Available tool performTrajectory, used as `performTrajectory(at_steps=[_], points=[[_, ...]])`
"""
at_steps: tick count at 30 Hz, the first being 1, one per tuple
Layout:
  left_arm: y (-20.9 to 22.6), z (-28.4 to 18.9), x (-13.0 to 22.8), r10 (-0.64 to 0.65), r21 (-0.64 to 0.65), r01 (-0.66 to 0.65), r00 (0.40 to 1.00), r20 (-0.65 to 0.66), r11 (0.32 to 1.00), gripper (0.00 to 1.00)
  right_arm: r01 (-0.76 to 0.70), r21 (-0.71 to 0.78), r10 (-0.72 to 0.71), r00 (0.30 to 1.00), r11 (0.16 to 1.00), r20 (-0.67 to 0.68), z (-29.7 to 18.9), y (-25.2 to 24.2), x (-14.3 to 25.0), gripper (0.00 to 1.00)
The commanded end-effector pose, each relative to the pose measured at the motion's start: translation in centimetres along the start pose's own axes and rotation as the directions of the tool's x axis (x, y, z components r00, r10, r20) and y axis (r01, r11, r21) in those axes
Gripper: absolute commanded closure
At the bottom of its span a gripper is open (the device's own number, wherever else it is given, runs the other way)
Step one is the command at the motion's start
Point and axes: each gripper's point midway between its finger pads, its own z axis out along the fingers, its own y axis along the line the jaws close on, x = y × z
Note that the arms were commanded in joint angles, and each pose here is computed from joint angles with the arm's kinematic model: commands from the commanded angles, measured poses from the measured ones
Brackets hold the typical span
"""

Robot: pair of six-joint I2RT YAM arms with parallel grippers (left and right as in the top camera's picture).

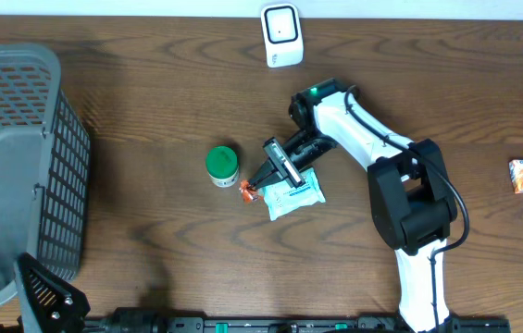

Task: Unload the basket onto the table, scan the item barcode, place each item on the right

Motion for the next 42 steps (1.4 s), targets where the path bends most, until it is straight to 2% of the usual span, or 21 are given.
performTrajectory(at_steps=[1, 4, 11, 15, 19, 21, 23, 26, 28, 31, 32, 34, 35, 38, 39, 42], points=[[0.2, -0.1, 0.0, 0.005, -0.008, -0.005, 1.000, 0.004, 1.000, 0.16, 0.008, -0.018, -0.008, 1.000, 1.000, -0.007, 0.0, 0.5, -0.2, 0.99], [0.2, -0.1, 0.0, 0.005, -0.008, -0.005, 1.000, 0.004, 1.000, 0.16, 0.019, 0.006, -0.019, 0.999, 1.000, 0.031, -0.2, 0.1, -1.3, 0.99], [0.2, -0.1, 0.0, 0.005, -0.007, -0.005, 1.000, 0.004, 1.000, 0.16, -0.074, 0.007, 0.073, 0.997, 0.997, 0.039, -0.1, -0.1, -2.9, 0.98], [0.2, -0.1, 0.0, 0.005, -0.008, -0.005, 1.000, 0.004, 1.000, 0.16, -0.083, -0.015, 0.084, 0.996, 0.996, 0.032, -0.6, 0.1, -4.0, 0.94], [0.2, -0.1, 0.3, 0.006, -0.009, -0.006, 1.000, -0.002, 1.000, 0.16, -0.089, -0.114, 0.094, 0.995, 0.989, 0.036, -4.2, 0.9, -5.0, 0.95], [0.2, 0.0, 0.5, 0.007, -0.009, -0.007, 1.000, -0.005, 1.000, 0.16, -0.076, -0.159, 0.085, 0.995, 0.984, 0.048, -6.1, 1.1, -5.5, 0.92], [0.3, 0.0, 0.6, 0.007, -0.009, -0.007, 1.000, -0.007, 1.000, 0.16, -0.064, -0.206, 0.082, 0.994, 0.977, 0.079, -8.7, 1.0, -6.3, 0.87], [0.3, 0.0, 0.7, 0.008, -0.010, -0.008, 1.000, -0.009, 1.000, 0.16, -0.030, -0.235, 0.077, 0.978, 0.972, 0.194, -12.5, 0.1, -8.9, 0.79], [0.3, 0.0, 0.8, 0.008, -0.010, -0.008, 1.000, -0.012, 1.000, 0.16, -0.005, -0.212, 0.070, 0.952, 0.977, 0.298, -14.5, -0.8, -11.0, 0.77], [0.3, 0.1, 1.3, 0.010, -0.011, -0.010, 1.000, -0.021, 1.000, 0.16, 0.012, -0.126, 0.049, 0.882, 0.992, 0.468, -17.8, -3.5, -14.1, 0.65], [0.4, 0.2, 1.6, 0.012, -0.012, -0.012, 1.000, -0.029, 1.000, 0.16, 0.029, -0.094, 0.022, 0.868, 0.995, 0.497, -18.5, -4.2, -14.4, 0.52], [0.4, 0.3, 2.3, 0.015, -0.014, -0.015, 0.999, -0.041, 1.000, 0.16, 0.073, -0.056, -0.034, 0.856, 0.996, 0.516, -18.9, -4.6, -14.7, 0.51], [0.5, 0.3, 2.5, 0.016, -0.015, -0.017, 0.999, -0.046, 1.000, 0.16, 0.103, -0.039, -0.068, 0.852, 0.994, 0.518, -19.0, -4.6, -14.6, 0.53], [0.5, 0.4, 3.2, 0.019, -0.016, -0.020, 0.998, -0.059, 1.000, 0.16, 0.205, 0.028, -0.188, 0.829, 0.978, 0.527, -18.9, -4.0, -14.3, 0.82], [0.6, 0.4, 3.3, 0.019, -0.016, -0.020, 0.998, -0.061, 1.000, 0.16, 0.233, 0.065, -0.231, 0.812, 0.970, 0.535, -18.6, -3.6, -14.0, 0.99], [0.5, 0.4, 3.2, 0.019, -0.016, -0.020, 0.998, -0.059, 1.000, 0.16, 0.260, 0.134, -0.290, 0.771, 0.956, 0.567, -18.5, -2.8, -13.3, 0.99]])
